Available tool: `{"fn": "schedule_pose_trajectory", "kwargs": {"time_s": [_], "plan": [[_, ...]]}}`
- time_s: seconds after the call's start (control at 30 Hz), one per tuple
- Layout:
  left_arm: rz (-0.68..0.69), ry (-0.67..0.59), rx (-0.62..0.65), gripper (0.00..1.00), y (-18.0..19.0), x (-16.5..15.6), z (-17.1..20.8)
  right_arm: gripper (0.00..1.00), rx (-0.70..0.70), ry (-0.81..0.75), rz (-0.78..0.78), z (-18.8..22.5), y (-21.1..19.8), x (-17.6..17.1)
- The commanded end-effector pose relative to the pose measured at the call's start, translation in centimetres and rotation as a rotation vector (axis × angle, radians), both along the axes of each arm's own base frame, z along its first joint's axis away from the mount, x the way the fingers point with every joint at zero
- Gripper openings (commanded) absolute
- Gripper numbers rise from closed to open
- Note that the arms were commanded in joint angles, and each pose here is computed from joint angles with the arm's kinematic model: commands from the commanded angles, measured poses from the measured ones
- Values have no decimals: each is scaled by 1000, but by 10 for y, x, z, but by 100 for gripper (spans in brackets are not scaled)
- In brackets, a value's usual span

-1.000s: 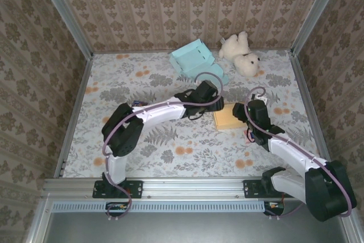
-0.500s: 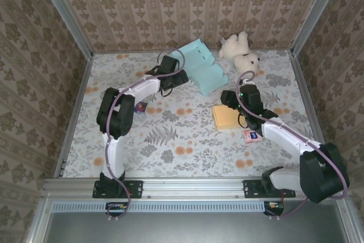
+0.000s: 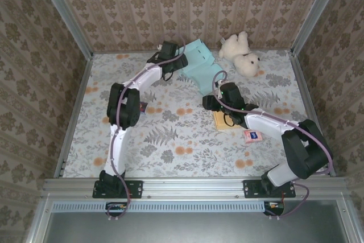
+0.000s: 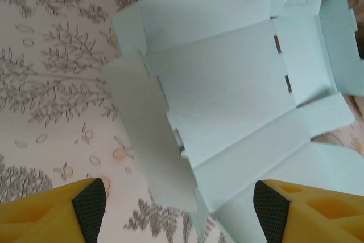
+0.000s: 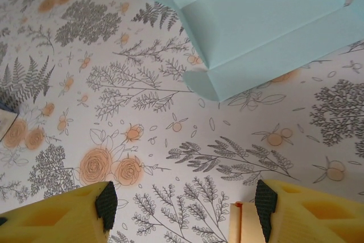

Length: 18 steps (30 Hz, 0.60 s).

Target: Fold the paper box

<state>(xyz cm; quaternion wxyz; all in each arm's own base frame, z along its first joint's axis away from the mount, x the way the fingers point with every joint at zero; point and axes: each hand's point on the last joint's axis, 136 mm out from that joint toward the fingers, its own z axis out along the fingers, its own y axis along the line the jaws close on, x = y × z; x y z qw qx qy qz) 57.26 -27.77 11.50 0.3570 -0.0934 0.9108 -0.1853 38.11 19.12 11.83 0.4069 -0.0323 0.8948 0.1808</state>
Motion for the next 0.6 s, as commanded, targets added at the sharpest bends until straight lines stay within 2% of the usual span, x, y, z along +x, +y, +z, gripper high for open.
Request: {"fn": "schedule_pose_trajectory", "kwargs": {"time_s": [0.0, 0.03, 0.2, 0.43, 0.57], "plan": [[32, 100, 100, 79, 15, 0, -29, 69, -2, -16, 56, 7, 13, 4], [64, 116, 104, 79, 32, 9, -33, 69, 0, -16, 68, 7, 15, 3], [78, 134, 111, 78, 40, 18, -47, 69, 3, -19, 117, 7, 25, -3], [73, 125, 125, 64, 43, 21, -49, 69, -8, 1, 136, 0, 29, -7], [69, 120, 126, 49, 43, 20, -44, 69, -12, 10, 141, -4, 31, -9]]}}
